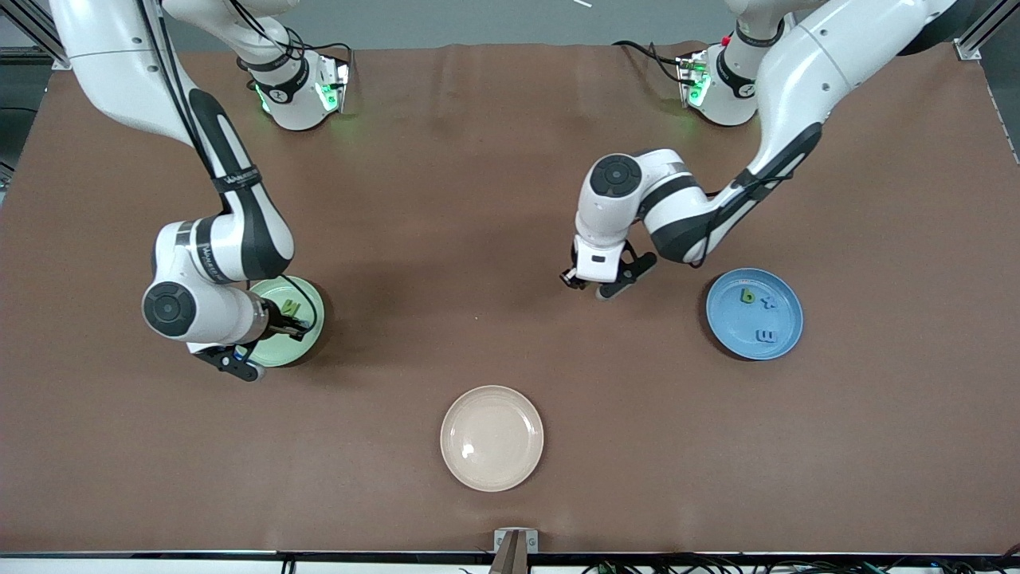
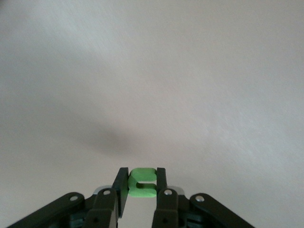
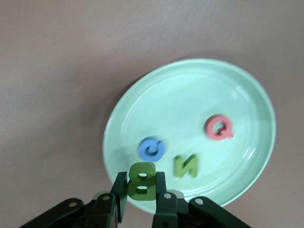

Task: Sort upper and lower case letters into plates
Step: 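Carry the u to the blue plate while the right gripper carries B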

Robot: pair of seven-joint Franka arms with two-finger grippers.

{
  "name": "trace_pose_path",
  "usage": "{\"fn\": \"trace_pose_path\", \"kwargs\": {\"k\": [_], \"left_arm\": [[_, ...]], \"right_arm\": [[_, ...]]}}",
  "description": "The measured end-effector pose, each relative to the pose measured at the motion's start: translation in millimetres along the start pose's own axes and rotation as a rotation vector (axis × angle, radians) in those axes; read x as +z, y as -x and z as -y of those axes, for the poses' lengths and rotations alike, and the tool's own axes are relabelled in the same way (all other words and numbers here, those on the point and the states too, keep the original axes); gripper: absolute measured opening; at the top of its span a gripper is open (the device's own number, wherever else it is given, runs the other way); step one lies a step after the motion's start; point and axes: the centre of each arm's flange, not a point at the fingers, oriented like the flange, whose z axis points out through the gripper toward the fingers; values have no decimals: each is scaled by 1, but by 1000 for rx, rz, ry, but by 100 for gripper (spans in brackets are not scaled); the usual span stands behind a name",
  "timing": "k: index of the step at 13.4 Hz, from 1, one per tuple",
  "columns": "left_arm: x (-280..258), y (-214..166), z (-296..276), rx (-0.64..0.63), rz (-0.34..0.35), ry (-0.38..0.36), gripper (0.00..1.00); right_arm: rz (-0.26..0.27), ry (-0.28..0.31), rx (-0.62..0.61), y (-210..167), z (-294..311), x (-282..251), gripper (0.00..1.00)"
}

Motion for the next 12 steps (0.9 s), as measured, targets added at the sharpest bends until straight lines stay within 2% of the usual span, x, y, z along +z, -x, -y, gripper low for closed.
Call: {"fn": "trace_pose_path", "kwargs": {"k": [5,8,12], "left_arm": [[-25,-106,54,129,39,-45,28],[-29,-170,99,205,51,-56,28],[-19,-225,154,318,76,-70,28]], "right_arm": [[-57,-40,-52,-22,-47,20,28],[-72,-49,-61,-30,-62,31,28],[-75,-54,-70,-32,-56,52,28]]}}
